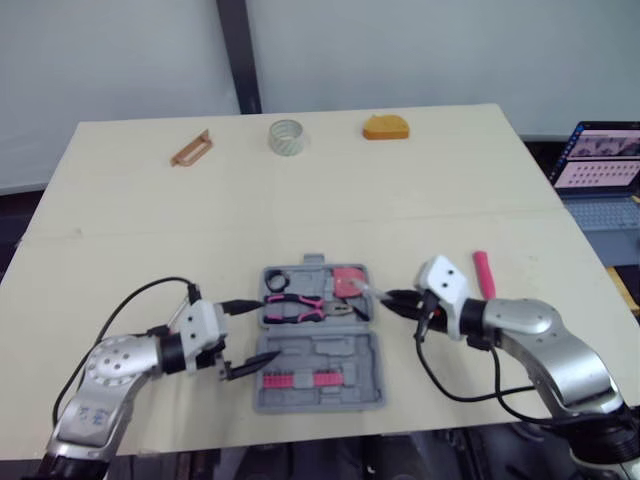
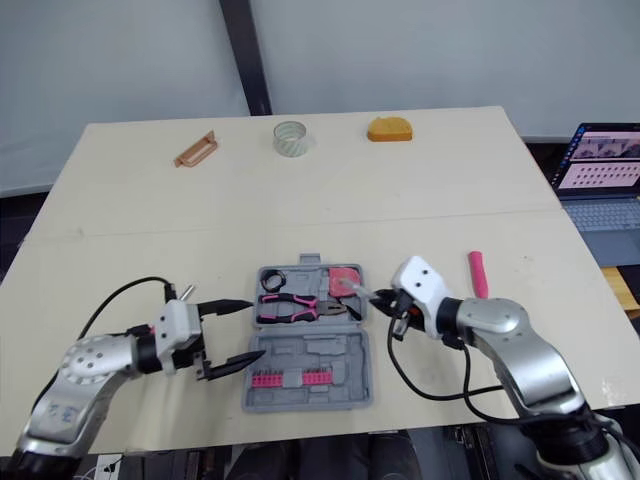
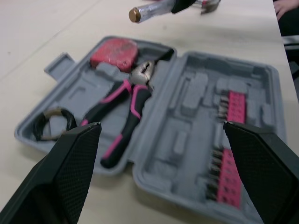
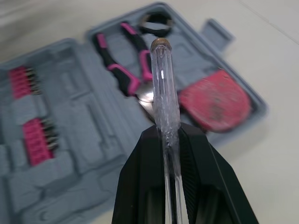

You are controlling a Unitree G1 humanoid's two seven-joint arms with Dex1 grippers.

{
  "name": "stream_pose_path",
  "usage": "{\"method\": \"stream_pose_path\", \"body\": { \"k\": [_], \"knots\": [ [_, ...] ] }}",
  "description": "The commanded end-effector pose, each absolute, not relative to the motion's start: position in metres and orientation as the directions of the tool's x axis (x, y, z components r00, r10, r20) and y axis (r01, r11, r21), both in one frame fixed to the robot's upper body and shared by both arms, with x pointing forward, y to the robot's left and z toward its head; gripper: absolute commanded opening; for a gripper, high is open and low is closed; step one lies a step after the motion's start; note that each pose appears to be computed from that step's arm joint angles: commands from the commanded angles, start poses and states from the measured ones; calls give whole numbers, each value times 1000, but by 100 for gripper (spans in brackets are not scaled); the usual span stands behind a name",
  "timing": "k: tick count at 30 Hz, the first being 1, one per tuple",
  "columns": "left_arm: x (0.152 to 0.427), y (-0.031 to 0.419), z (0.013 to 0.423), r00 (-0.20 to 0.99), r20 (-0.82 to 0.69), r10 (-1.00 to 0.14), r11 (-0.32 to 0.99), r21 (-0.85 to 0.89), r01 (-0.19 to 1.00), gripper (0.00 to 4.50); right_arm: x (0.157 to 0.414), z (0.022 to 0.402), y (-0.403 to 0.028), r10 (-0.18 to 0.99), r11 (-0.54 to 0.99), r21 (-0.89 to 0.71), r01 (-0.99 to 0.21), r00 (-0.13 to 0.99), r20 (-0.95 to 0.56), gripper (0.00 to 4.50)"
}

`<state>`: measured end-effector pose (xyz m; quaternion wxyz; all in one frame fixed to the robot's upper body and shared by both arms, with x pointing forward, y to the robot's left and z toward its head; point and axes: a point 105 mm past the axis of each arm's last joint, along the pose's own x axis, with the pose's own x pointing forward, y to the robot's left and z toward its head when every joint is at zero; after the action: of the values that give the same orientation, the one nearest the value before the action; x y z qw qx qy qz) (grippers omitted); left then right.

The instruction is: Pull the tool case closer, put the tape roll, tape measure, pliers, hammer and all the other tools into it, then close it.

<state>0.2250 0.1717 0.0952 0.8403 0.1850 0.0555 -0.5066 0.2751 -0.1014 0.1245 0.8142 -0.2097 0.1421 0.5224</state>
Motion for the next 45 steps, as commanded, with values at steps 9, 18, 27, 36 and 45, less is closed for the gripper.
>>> {"method": "stream_pose_path", "body": {
  "k": [9,18,27,36,45],
  "knots": [
    [174,199,101,614,-259,-746,574,216,790,450,252,124,-39,796,96,-214,-972,204,-570,5],
    [149,194,91,572,-264,-777,532,211,820,450,253,110,-9,726,53,-236,-970,200,-658,5],
    [162,197,88,568,-240,-787,515,251,820,450,261,106,1,680,10,-278,-960,210,-702,5],
    [165,193,89,565,-238,-790,514,245,822,450,262,104,8,650,-23,-283,-959,200,-733,5],
    [167,194,89,577,-237,-782,523,254,814,450,263,100,14,637,-40,-291,-956,200,-744,5]
  ]
}}
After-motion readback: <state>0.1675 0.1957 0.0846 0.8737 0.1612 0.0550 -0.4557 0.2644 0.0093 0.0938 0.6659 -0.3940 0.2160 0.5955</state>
